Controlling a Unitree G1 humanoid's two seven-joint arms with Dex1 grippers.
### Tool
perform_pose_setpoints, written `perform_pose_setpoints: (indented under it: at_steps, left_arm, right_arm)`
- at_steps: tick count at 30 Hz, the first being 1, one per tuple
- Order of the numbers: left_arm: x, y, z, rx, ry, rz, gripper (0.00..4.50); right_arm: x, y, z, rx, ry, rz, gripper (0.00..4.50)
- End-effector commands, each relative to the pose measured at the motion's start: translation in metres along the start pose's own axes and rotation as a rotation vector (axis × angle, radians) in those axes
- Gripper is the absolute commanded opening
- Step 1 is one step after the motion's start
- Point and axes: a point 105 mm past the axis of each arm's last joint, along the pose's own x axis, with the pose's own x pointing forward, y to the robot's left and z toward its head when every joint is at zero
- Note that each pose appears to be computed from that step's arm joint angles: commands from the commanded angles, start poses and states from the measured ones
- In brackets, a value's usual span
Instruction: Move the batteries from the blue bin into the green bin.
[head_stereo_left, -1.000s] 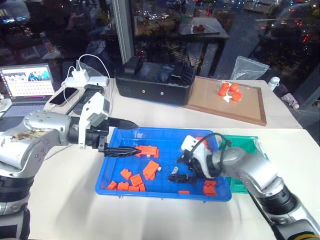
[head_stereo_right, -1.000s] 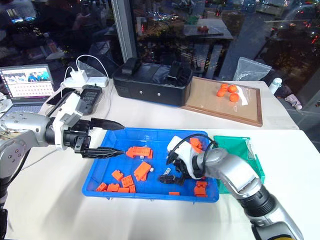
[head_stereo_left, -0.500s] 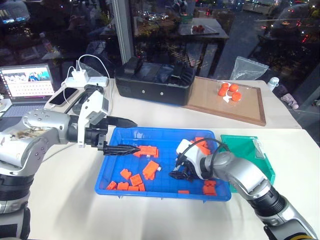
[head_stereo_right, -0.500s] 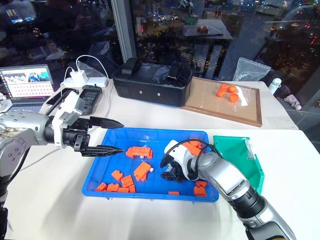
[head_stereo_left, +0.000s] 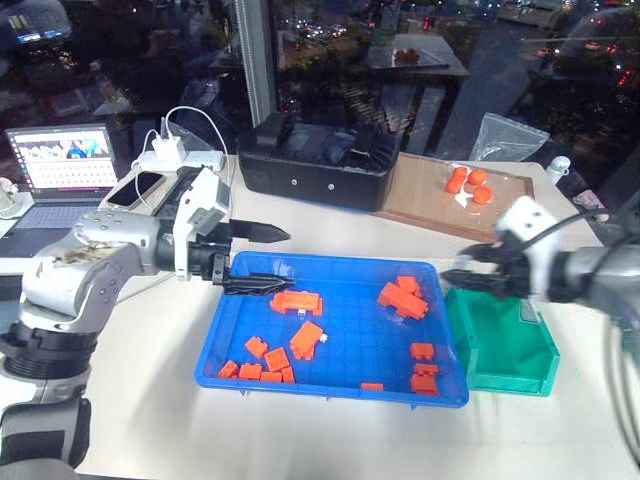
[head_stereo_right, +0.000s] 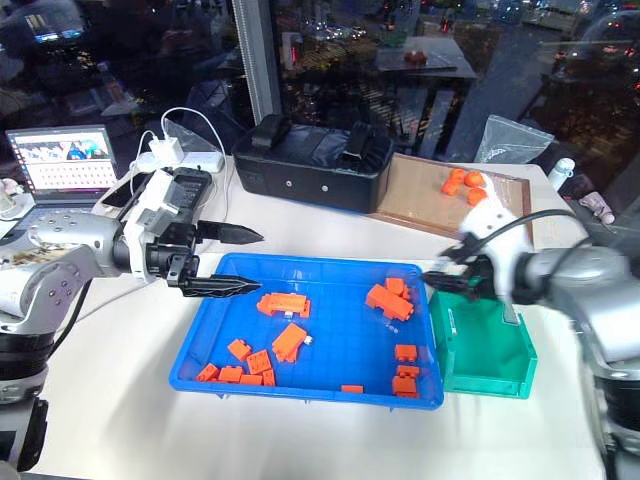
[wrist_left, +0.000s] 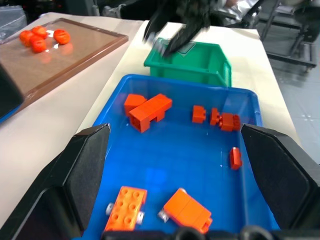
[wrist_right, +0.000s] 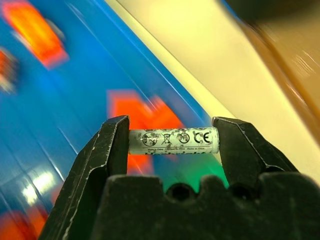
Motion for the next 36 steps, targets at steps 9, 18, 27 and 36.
perform_pose_setpoints:
  at_steps: [9, 18, 27, 36]
  left_arm:
    - [-0.002, 0.01, 0.011, 0.092, 0.021, -0.013, 4.5]
    - [-0.012, 0.006, 0.003, 0.074, 0.051, 0.042, 4.5]
    - [-0.024, 0.002, -0.012, 0.035, 0.101, 0.107, 4.5]
    - [-0.046, -0.011, -0.042, -0.014, 0.214, 0.162, 4.5]
  right_arm:
    - [0.001, 0.015, -0.041, 0.029, 0.072, 0.12, 3.48]
    - [0.013, 0.027, 0.023, -0.061, -0.111, 0.189, 4.45]
    - [0.07, 0.124, 0.071, -0.22, -0.211, 0.549, 4.45]
    - [0.127, 0.197, 0.086, -0.219, -0.167, 0.657, 4.45]
